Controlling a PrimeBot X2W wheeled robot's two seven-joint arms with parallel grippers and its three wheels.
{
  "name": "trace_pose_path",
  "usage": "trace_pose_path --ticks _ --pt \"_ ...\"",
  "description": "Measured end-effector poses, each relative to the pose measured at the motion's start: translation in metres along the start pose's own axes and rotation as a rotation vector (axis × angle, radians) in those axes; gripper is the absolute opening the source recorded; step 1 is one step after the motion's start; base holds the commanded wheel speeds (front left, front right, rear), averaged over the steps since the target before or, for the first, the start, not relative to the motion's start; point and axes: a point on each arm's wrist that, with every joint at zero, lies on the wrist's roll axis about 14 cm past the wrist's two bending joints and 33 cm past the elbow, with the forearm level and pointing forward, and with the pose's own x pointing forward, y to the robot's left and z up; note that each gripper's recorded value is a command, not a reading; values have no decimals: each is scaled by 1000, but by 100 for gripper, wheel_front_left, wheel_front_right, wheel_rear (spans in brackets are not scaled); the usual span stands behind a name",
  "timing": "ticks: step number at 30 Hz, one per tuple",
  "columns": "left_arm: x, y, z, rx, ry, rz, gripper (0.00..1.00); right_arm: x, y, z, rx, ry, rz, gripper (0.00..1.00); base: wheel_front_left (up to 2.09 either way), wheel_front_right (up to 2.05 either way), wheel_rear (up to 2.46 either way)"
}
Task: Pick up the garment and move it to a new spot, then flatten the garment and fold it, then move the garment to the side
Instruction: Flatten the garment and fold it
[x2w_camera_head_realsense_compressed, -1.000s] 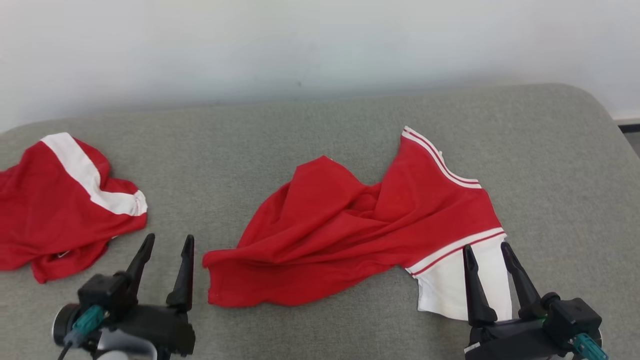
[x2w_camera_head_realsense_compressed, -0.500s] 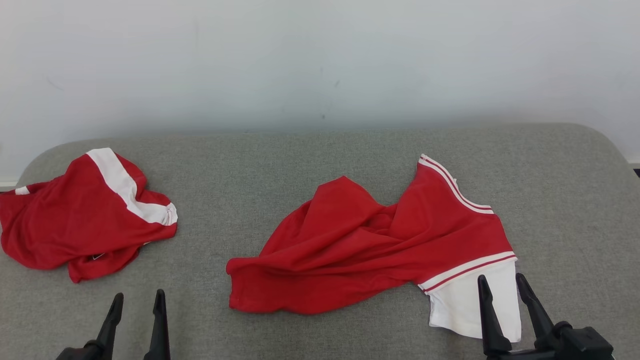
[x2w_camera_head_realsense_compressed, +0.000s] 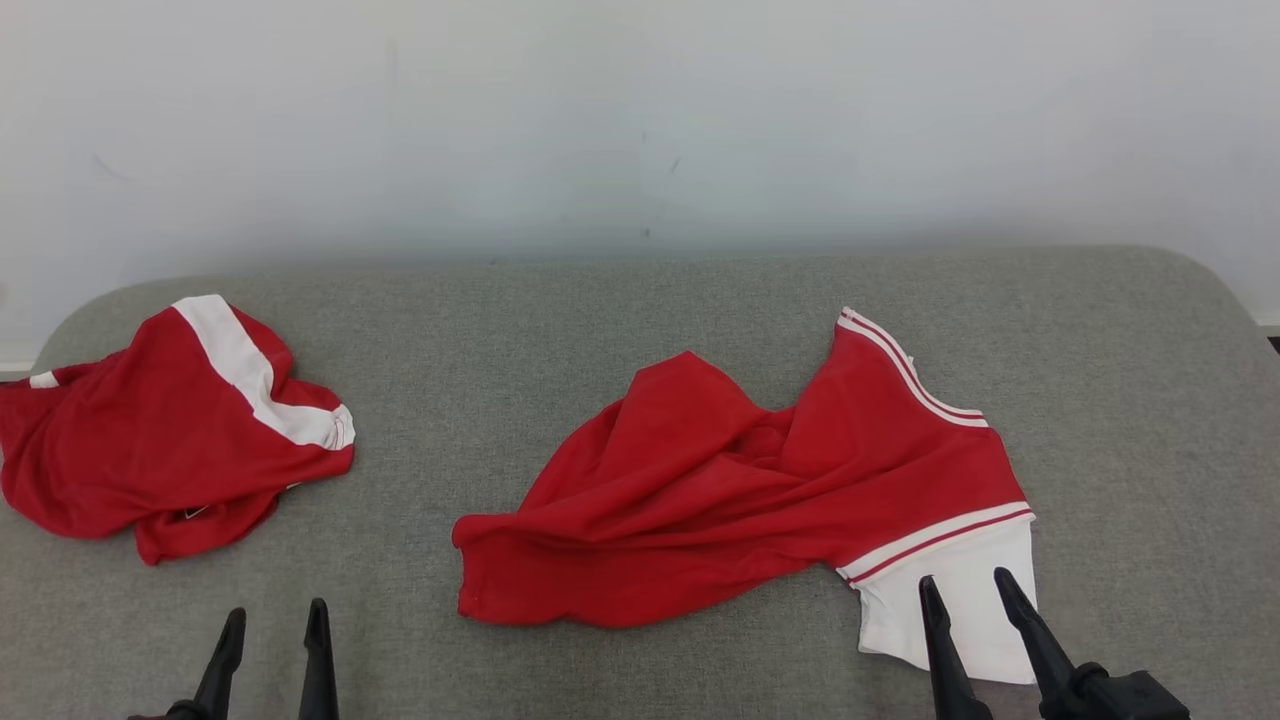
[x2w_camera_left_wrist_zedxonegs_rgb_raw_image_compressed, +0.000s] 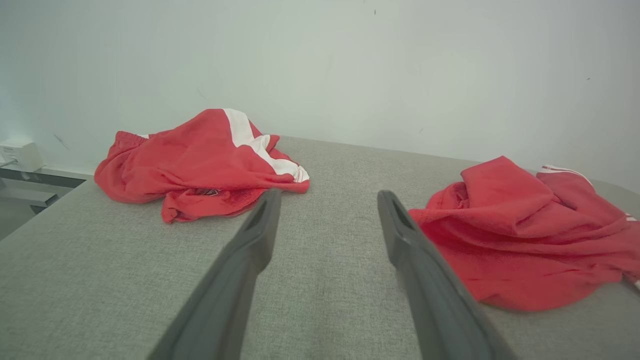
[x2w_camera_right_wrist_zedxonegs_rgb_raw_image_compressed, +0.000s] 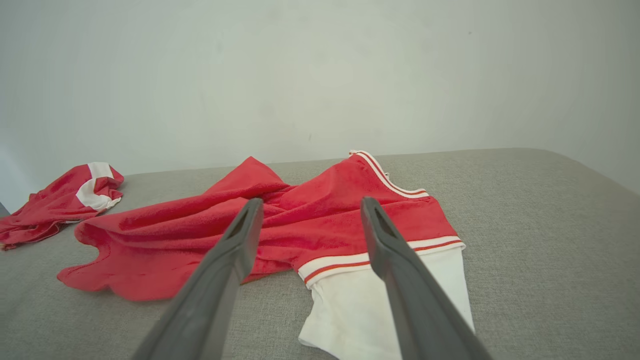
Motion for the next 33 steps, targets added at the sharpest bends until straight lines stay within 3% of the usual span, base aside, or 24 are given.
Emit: trace_pose_path --ticks 8,17,24,33 --pt "2 -3 -4 -9 13 -13 100 0 3 -4 5 13 6 100 0 0 0" --pt "14 -45 -36 15 115 -168 100 7 -37 -17 -23 65 -98 100 0 0 0" --pt "37 -75 -63 24 197 -272 100 14 -70 -53 -49 213 -180 100 0 0 0" --pt "46 -84 -109 20 350 -317 100 8 -95 -101 -23 387 -266 100 0 0 0"
